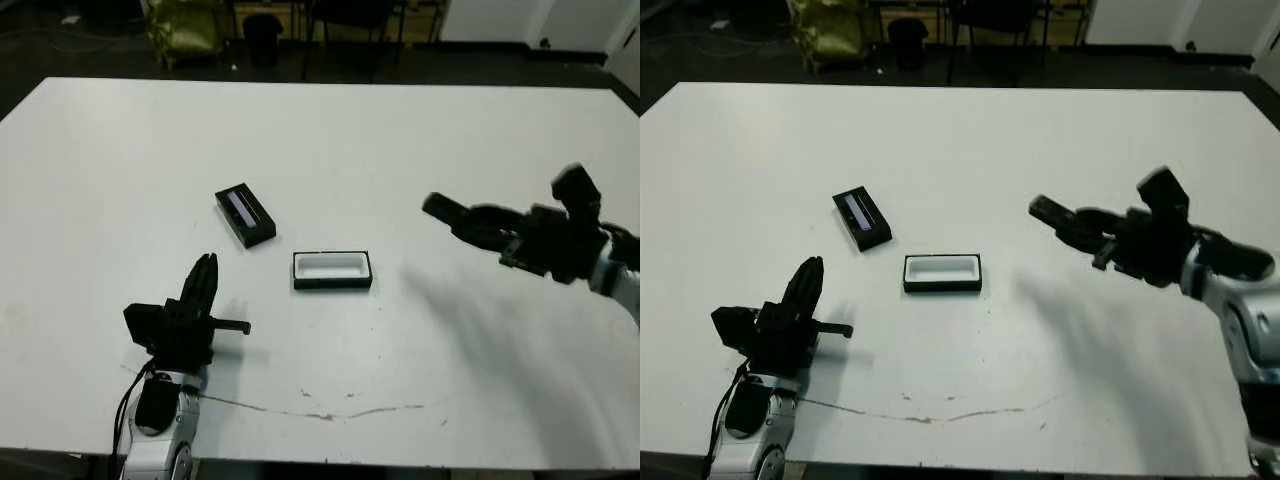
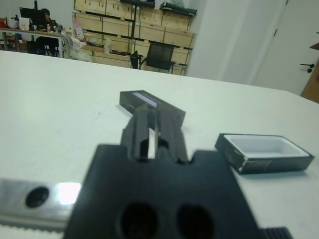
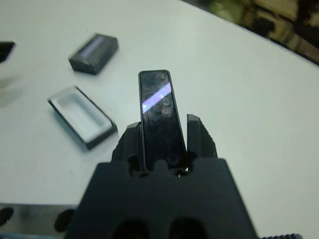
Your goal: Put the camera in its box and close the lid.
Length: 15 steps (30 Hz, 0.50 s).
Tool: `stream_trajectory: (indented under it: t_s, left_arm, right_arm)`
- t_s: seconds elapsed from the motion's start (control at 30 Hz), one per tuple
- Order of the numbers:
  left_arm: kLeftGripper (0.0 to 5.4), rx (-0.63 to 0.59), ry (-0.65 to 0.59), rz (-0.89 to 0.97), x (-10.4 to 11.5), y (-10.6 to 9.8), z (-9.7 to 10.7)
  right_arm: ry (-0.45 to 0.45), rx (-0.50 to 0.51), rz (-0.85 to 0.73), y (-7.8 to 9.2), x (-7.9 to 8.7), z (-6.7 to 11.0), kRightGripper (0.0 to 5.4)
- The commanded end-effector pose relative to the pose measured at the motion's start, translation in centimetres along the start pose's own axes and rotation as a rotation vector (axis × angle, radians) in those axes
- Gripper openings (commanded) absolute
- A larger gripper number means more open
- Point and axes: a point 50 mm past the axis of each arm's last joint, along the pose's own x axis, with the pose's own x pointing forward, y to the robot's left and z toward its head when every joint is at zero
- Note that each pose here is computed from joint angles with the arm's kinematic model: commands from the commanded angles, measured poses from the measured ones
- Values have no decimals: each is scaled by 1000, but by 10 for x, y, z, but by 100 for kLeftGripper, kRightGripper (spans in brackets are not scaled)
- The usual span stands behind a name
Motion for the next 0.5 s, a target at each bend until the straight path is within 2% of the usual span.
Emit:
stream_trajectory:
  t_s: [0.03,0.23,0.37,0.5]
  left_arm:
    - [0,-5,41,10,-3,1,-5]
    - [0,-5,40,12,-3,1,-5]
    - [0,-8,45,16,-4,1,-6]
    - [0,-21,44,12,-5,2,-7]
  right_arm:
    - [12,-50,90,0,23,12,62]
    - [29,-167,218,6,57,24,62]
    - [82,-168,322,12,78,21,62]
    - [134,-174,417,17,90,17,62]
